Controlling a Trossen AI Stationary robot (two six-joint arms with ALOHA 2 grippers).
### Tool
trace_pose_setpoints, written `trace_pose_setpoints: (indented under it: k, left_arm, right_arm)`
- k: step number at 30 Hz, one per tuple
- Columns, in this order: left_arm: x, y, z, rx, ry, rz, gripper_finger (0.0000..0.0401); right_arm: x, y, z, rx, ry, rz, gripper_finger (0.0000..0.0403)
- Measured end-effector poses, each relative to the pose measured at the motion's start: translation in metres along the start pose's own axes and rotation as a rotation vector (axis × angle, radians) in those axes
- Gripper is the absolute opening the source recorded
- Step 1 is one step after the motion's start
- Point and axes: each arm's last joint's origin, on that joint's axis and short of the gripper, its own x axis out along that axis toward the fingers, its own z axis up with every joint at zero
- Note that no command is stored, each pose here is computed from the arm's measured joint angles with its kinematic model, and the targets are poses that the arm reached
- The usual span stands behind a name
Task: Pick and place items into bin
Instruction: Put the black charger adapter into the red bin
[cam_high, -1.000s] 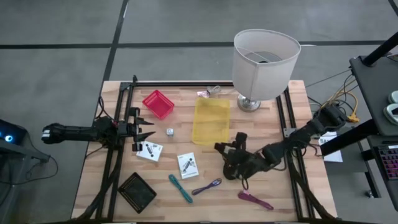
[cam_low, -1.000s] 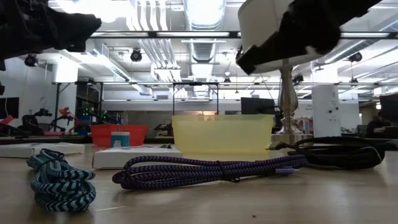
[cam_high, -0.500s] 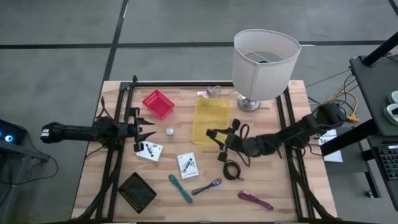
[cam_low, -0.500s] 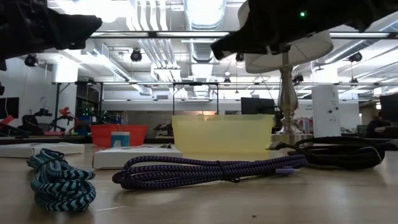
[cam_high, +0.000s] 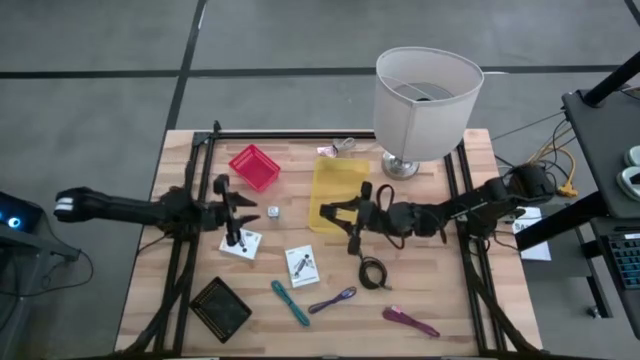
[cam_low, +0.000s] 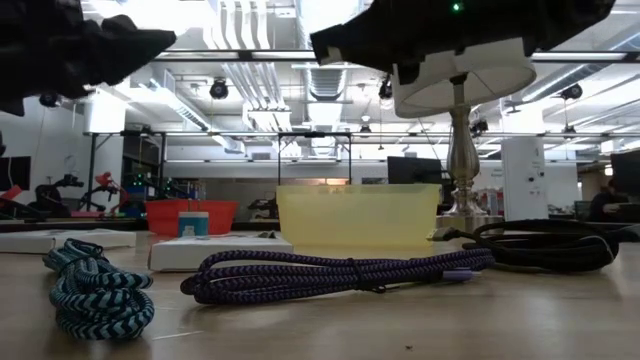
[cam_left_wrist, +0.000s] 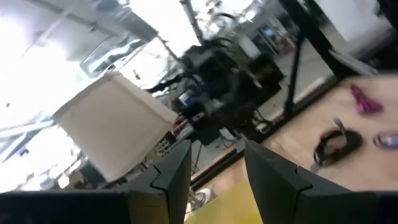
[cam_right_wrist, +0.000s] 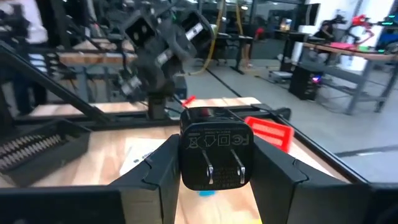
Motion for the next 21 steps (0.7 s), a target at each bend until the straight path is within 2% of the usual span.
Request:
trace_pose_setpoints:
  k: [6,12,21]
  left_arm:
    - [0.014,-0.005,-0.005,0.147,-0.025,-0.029,0.0135]
    - [0.043,0.000,-0.002,0.327,-0.024,-0.030,0.0135]
    - [0.091,0.010,0.005,0.408,-0.002,0.000,0.0135]
  right_arm:
    - [0.005,0.000,0.009,0.024,-0.025,0.066,0.0140]
    - [0.008,0.002,0.020,0.031,-0.053,0.075,0.0139]
    - [0.009,0.003,0.019,0.028,-0.040,0.075,0.0139]
